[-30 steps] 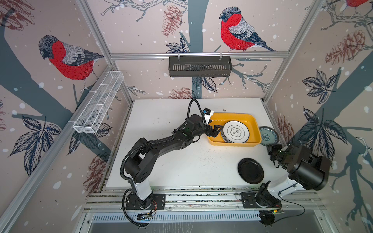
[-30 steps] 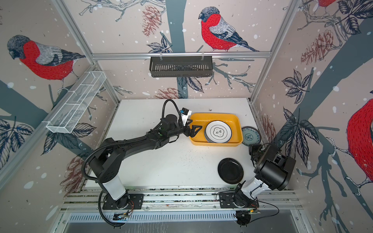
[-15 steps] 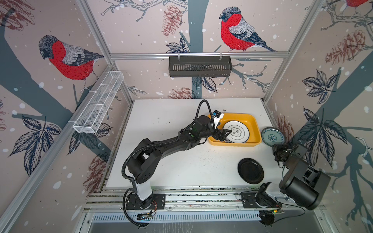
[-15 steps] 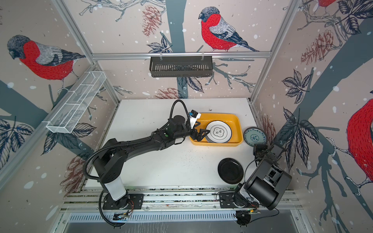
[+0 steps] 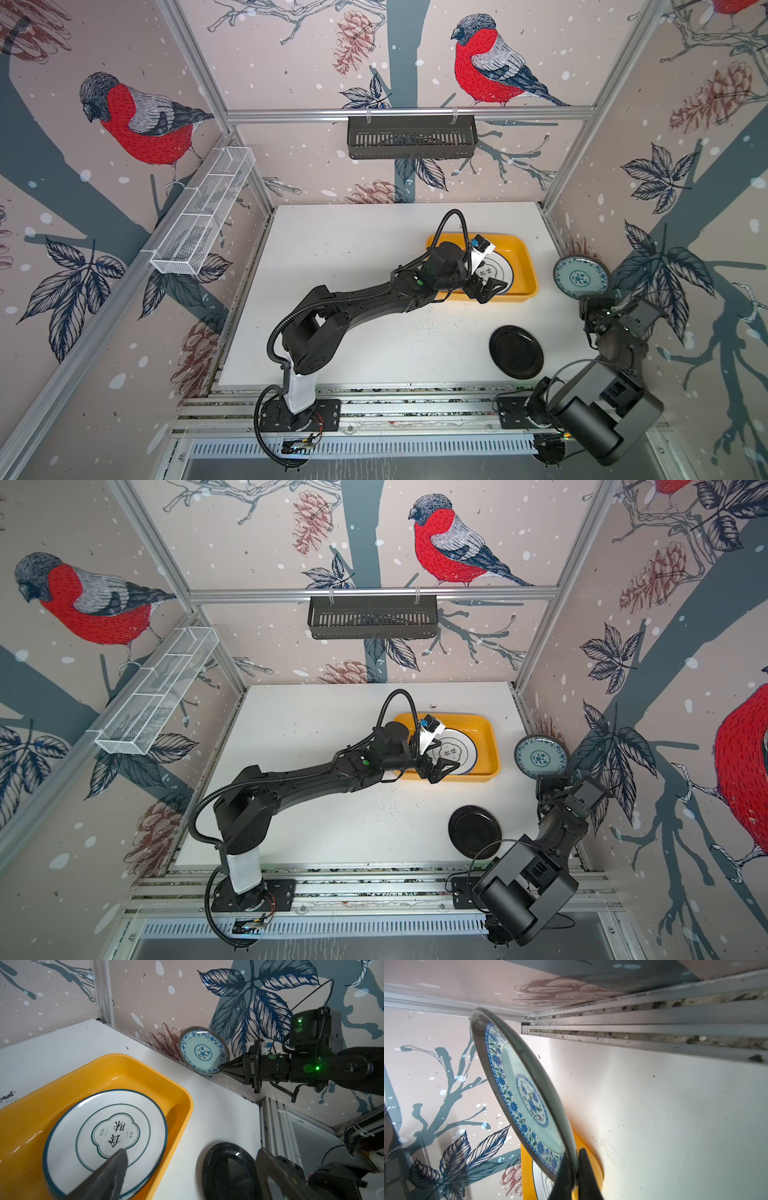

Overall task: Place the plates into the plastic bin on the countertop
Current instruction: Pick up the plate from the middle-right of the table, then place the plate in the plastic bin.

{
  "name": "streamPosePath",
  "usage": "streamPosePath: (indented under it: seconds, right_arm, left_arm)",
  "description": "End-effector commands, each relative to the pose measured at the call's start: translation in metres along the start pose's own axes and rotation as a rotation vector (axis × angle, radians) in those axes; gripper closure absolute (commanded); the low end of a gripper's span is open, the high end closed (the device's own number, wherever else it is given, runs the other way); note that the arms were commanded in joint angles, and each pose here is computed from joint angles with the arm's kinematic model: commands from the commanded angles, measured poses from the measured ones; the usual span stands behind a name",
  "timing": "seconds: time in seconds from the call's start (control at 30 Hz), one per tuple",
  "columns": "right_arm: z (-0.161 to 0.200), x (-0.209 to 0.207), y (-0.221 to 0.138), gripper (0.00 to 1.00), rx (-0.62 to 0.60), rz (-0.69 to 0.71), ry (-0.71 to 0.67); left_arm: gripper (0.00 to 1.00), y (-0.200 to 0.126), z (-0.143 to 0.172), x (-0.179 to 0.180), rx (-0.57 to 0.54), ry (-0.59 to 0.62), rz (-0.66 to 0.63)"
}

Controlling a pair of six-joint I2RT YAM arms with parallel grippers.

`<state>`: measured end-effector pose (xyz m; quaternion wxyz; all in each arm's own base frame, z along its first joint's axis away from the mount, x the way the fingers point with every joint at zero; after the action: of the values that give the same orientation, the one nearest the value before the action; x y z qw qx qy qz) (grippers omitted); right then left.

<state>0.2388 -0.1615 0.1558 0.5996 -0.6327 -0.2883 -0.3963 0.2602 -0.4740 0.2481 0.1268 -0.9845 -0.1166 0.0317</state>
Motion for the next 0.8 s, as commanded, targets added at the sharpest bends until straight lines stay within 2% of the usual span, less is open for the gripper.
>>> streamPosePath:
  seconds: [0.0, 0.2, 0.5, 0.77]
  right_arm:
    - [0.010, 0.009, -0.008, 0.94, 0.050, -0.017, -0.046]
    - [0.034, 0.022, -0.011, 0.94, 0.109, -0.029, -0.113]
    - [0.107, 0.048, 0.009, 0.93, 0.286, -0.032, -0.259]
    - [0.158, 0.046, 0.023, 0.94, 0.412, 0.005, -0.334]
  left_arm:
    - [0.04, 0.002, -0.002, -0.008, 0.007, 0.034, 0.016]
    - [0.04, -0.008, -0.003, -0.001, -0.007, 0.015, -0.077]
    - [0.04, -0.029, -0.002, 0.008, -0.044, -0.008, -0.195]
    - [0.04, -0.048, 0.006, 0.025, -0.057, -0.058, -0.295]
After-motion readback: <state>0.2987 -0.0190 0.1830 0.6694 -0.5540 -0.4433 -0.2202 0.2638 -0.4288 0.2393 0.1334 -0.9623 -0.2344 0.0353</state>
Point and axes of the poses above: each gripper's point midway between its finger pads, its own y axis out along the fingers, its own x axis along the line the jaws close on, z = x × y, the point moved 4 cm from there along -y, back along the fingers, and after that the axes turned 15 degrees about y, right-handed, at the moved point
